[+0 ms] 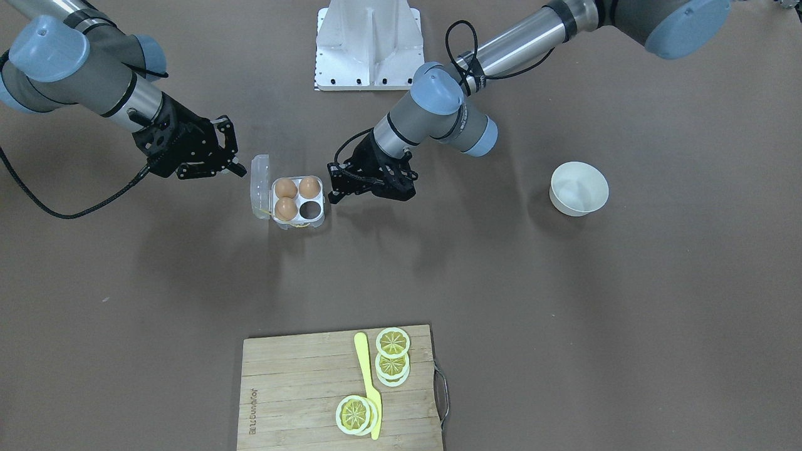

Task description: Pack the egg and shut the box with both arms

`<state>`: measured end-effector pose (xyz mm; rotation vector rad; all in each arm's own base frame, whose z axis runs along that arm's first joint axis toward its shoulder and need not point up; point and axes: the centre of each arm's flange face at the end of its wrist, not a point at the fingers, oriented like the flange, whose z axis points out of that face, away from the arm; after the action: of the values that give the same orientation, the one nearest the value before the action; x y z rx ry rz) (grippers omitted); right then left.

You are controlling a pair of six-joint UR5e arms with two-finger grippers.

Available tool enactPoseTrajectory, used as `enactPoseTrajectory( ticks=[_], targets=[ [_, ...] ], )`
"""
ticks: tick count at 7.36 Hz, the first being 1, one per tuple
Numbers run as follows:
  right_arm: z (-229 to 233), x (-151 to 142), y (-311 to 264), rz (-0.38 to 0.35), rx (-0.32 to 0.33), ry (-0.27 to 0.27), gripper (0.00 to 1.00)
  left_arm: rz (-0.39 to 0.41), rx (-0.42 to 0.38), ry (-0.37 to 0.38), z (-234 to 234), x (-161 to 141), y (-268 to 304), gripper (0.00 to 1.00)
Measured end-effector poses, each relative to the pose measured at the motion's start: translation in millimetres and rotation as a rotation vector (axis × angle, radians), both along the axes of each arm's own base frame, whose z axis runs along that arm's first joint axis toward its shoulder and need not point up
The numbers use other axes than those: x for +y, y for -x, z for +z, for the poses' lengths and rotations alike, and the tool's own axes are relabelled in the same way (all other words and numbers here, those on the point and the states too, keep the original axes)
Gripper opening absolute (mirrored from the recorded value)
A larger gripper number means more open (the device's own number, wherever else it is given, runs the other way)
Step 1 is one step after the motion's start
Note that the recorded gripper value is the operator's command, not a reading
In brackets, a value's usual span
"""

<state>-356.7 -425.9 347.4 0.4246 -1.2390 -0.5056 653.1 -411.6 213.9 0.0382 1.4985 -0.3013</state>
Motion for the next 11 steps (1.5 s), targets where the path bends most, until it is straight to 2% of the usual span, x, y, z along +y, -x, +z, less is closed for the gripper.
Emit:
enactPoseTrajectory(
  ticks=[3, 6, 10, 11],
  targets=[
    [-15.6, 6.0, 20.9, -0.004, -0.015, -0.012, 0.0, 0.0, 0.0, 0.0, -0.3, 0.0, 0.0, 0.0],
    [-57.6, 3.9, 25.5, 0.01, -0.076, 0.011, 0.0, 0.0, 0.003, -0.002, -0.9, 0.2, 0.5, 0.0],
    [-76.5, -27.2, -16.0, 0.051, -0.108, 0.054, 0.0, -0.005, 0.022, -0.012, -8.7, -2.6, 12.0, 0.0],
    [-75.7, -37.8, -30.6, 0.071, -0.106, 0.061, 0.65, -0.01, 0.031, -0.019, -8.8, -7.0, 27.7, 0.12]
  ],
)
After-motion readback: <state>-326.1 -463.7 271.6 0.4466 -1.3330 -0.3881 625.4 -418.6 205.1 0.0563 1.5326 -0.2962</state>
